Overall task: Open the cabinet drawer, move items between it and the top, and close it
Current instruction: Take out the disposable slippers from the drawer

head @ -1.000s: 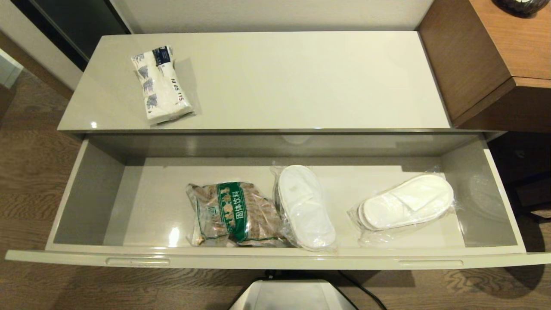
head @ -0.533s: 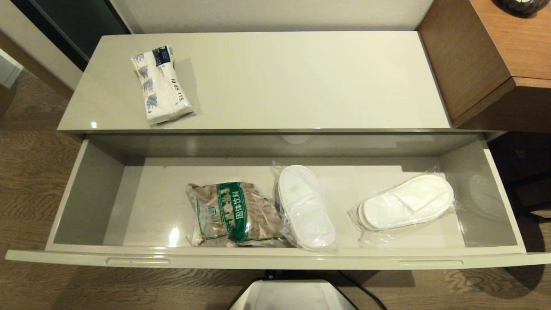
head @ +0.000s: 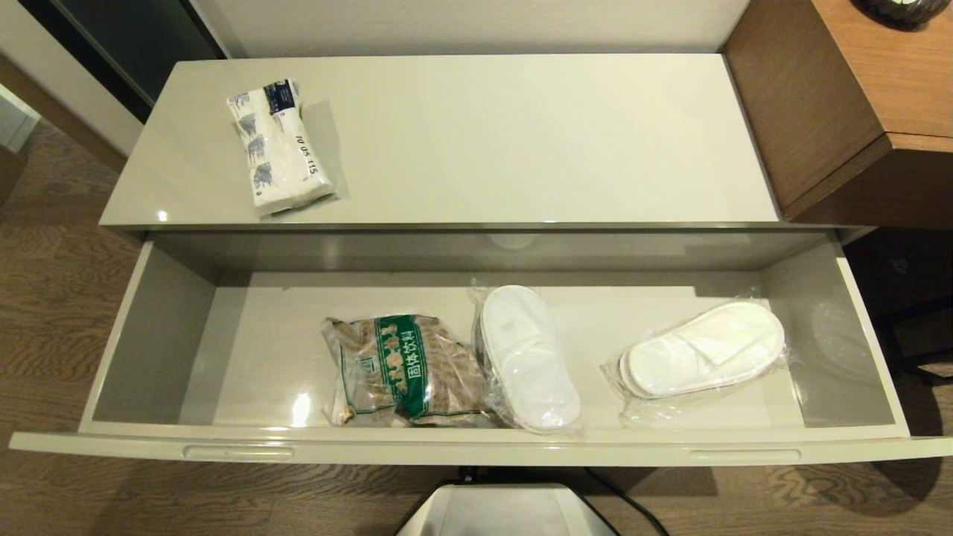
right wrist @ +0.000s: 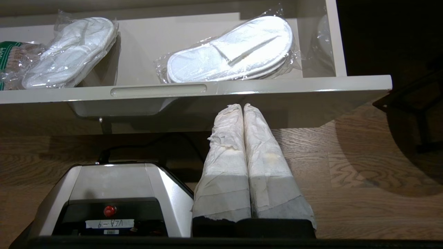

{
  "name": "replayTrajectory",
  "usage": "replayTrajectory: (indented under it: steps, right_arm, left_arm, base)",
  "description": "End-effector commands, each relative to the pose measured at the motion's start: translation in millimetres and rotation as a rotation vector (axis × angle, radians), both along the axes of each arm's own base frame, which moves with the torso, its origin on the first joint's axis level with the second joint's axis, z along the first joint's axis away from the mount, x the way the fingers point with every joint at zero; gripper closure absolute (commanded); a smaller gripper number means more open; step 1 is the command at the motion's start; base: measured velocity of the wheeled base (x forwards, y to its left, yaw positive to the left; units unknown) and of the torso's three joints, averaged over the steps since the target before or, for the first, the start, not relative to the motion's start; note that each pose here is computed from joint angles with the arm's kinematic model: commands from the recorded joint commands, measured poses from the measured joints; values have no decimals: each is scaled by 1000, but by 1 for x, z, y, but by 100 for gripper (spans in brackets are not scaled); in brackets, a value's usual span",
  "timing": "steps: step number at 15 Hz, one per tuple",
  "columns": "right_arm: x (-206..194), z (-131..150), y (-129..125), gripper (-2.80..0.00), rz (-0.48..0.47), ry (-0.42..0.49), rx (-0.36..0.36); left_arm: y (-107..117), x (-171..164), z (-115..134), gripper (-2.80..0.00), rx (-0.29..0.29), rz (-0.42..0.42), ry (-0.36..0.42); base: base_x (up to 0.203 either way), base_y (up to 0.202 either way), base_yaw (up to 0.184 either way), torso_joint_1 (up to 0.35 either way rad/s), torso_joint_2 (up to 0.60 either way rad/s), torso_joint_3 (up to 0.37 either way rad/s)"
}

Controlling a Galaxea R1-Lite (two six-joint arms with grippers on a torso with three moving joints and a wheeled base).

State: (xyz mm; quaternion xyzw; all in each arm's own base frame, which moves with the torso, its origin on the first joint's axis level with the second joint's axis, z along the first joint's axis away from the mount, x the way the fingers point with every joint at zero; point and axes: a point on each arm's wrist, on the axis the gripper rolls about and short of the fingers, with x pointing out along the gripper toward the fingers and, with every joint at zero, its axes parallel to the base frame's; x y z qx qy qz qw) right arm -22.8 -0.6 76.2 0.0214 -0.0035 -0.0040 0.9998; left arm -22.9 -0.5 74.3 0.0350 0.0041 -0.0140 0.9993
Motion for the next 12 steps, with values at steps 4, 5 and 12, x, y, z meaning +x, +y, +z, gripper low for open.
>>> replayTrajectory:
  steps: [4, 5, 12]
  right_arm:
    - [-2, -1, 0, 0, 1, -25, 1]
    - [-2, -1, 0, 0, 0, -26, -1]
    - [-2, -1, 0, 0, 18, -26, -93]
  left_arm:
    - [0, 0, 0, 0, 0, 0, 2]
    - [0, 0, 0, 0, 0, 0, 2]
    - [0, 0, 0, 0, 0, 0, 2]
  base:
    - [0, 0, 0, 0, 0, 0]
    - [0, 0, 0, 0, 0, 0]
    - [0, 0, 0, 0, 0, 0]
